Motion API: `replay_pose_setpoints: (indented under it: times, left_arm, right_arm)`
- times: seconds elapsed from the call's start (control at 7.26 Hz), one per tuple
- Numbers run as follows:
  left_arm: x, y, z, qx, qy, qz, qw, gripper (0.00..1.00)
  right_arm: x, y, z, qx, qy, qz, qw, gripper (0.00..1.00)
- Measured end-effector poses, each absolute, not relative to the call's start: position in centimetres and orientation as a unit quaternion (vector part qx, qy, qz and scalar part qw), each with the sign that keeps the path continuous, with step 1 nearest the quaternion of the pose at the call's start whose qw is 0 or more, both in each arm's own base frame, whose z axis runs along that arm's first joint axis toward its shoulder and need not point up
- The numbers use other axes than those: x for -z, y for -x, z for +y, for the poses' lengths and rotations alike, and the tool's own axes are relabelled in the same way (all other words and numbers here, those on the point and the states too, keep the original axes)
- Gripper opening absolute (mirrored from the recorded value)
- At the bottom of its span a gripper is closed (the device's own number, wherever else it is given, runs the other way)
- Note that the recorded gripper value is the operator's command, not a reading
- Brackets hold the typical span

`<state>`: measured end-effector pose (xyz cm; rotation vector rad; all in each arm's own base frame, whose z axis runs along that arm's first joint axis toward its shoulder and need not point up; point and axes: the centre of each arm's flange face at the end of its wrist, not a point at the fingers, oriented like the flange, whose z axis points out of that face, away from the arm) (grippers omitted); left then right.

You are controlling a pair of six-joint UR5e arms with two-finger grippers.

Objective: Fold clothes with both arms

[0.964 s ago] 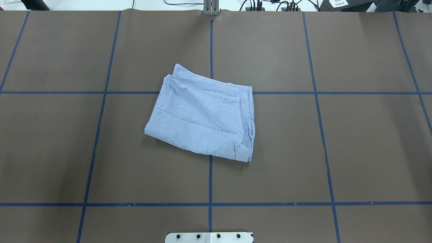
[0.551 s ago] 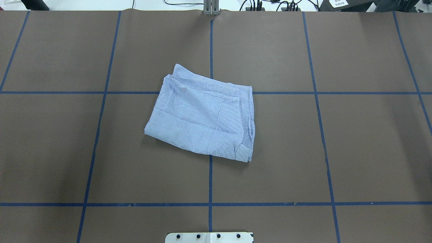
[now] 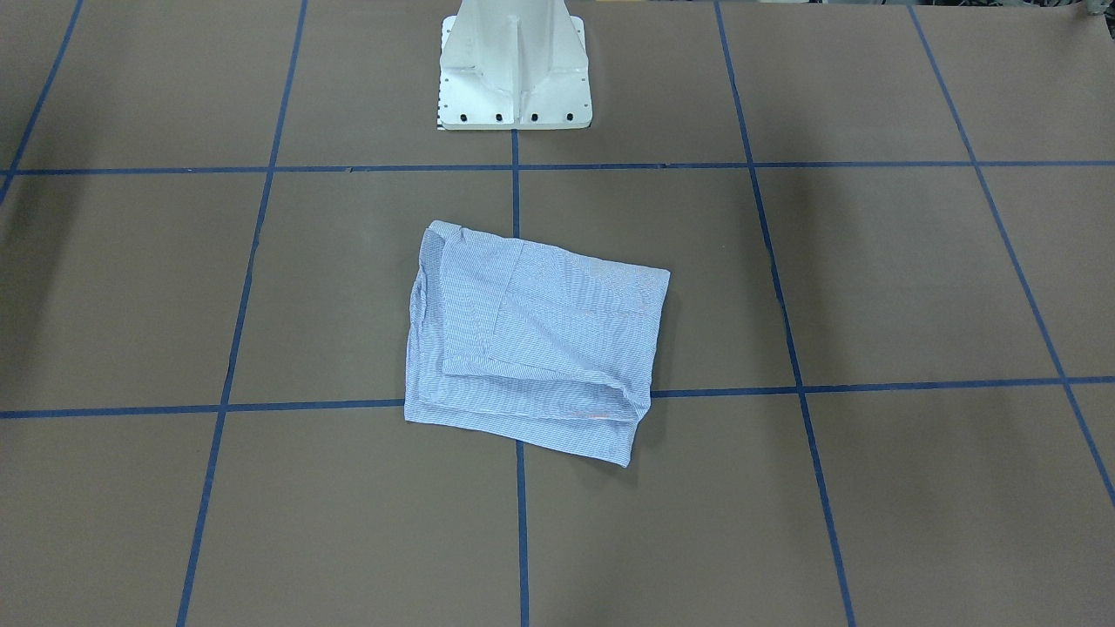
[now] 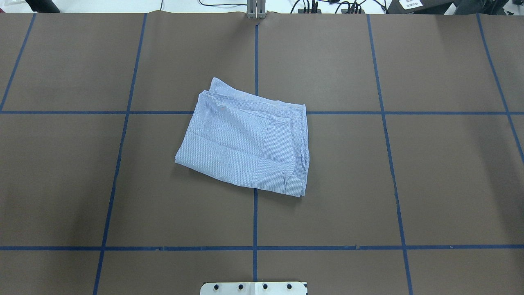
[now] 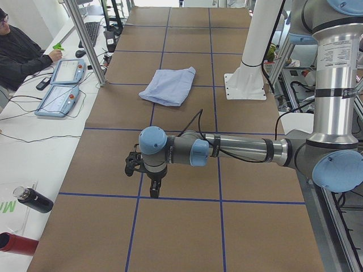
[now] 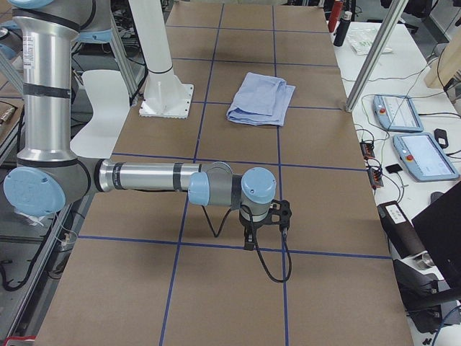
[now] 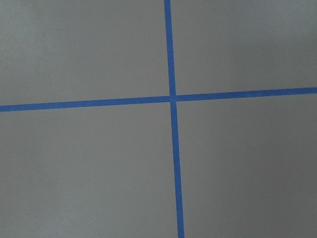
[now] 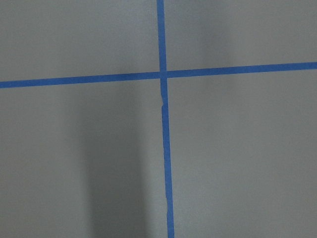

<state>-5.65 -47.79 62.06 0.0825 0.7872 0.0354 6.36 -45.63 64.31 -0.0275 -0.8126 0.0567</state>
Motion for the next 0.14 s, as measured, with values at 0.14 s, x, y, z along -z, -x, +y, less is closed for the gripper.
replay_pose_setpoints:
  times: [0.14]
  left_arm:
    - [-62.04, 5.65, -47.81, -0.017, -0.040, 0.383, 0.923, 0.99]
  right_arm:
    - [-64.33, -6.36, -45.62, -0.028, 0.014, -0.395, 0.918, 1.00]
